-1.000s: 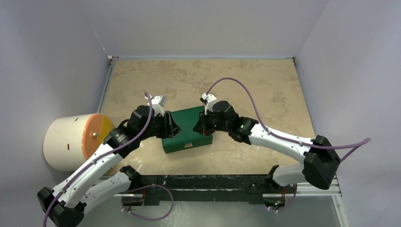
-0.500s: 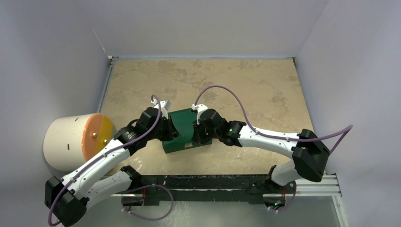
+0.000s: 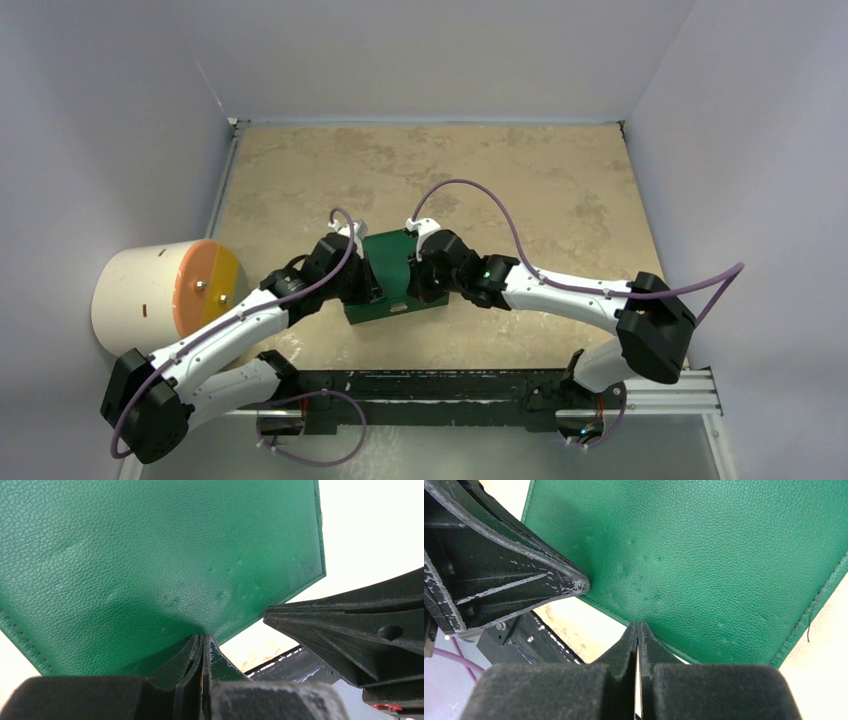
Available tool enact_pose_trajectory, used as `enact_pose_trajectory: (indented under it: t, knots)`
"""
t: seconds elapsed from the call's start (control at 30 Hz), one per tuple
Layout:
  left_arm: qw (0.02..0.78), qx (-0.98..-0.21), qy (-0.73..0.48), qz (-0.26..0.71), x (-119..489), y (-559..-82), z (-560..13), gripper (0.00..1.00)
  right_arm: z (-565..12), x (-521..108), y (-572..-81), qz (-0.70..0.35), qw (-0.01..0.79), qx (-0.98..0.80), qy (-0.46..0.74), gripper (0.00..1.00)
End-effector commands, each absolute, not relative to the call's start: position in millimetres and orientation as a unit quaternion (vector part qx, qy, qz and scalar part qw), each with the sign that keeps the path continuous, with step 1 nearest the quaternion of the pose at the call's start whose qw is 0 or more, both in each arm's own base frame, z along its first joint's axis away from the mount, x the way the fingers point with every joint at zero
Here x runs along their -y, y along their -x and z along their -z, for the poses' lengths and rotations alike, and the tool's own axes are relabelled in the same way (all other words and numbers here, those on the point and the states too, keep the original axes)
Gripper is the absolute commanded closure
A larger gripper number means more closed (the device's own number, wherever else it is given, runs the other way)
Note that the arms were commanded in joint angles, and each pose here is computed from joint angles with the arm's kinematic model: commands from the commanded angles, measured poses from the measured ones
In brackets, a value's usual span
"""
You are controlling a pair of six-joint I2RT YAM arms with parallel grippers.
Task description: Organize the mixed jewelry
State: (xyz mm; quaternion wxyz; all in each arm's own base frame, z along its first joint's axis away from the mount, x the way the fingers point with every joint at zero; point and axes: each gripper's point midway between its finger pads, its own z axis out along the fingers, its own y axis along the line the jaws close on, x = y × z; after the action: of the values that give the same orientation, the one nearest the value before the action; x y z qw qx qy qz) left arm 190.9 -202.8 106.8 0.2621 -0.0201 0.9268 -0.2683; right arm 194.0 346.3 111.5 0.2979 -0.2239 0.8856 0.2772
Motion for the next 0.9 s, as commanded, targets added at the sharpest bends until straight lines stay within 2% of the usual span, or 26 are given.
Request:
enact_pose_trajectory:
  t: [0.0, 0.4, 0.63, 0.7, 0.87]
  knots:
    - [0.268, -0.927, 0.04, 0.258, 203.9, -195.3, -97.3, 1.0, -131.0, -354.2, -203.3, -0.283, 0.324, -0.875, 0.222, 1.0]
    - [0.256, -0.94, 0.055, 0.22, 196.1, -188.2, -78.9, 1.0, -87.0, -332.4, -197.9, -0.23, 0.3, -0.902, 0.21, 1.0]
    - [0.297, -0.918, 0.046, 0.258, 206.0, -199.7, -118.5, 1.0, -103.9, -326.5, -201.6, -0.224, 0.317, -0.9, 0.199, 1.0]
    - [0.313, -0.913, 0.042, 0.258, 205.6, -204.4, -133.0, 0.96, -112.1, -321.2, -203.7, -0.217, 0.324, -0.902, 0.183, 1.0]
    - [0.359, -0.897, 0.014, 0.258, 205.7, -217.3, -175.3, 0.77, -136.7, -295.9, -214.4, -0.181, 0.369, -0.897, 0.165, 0.71]
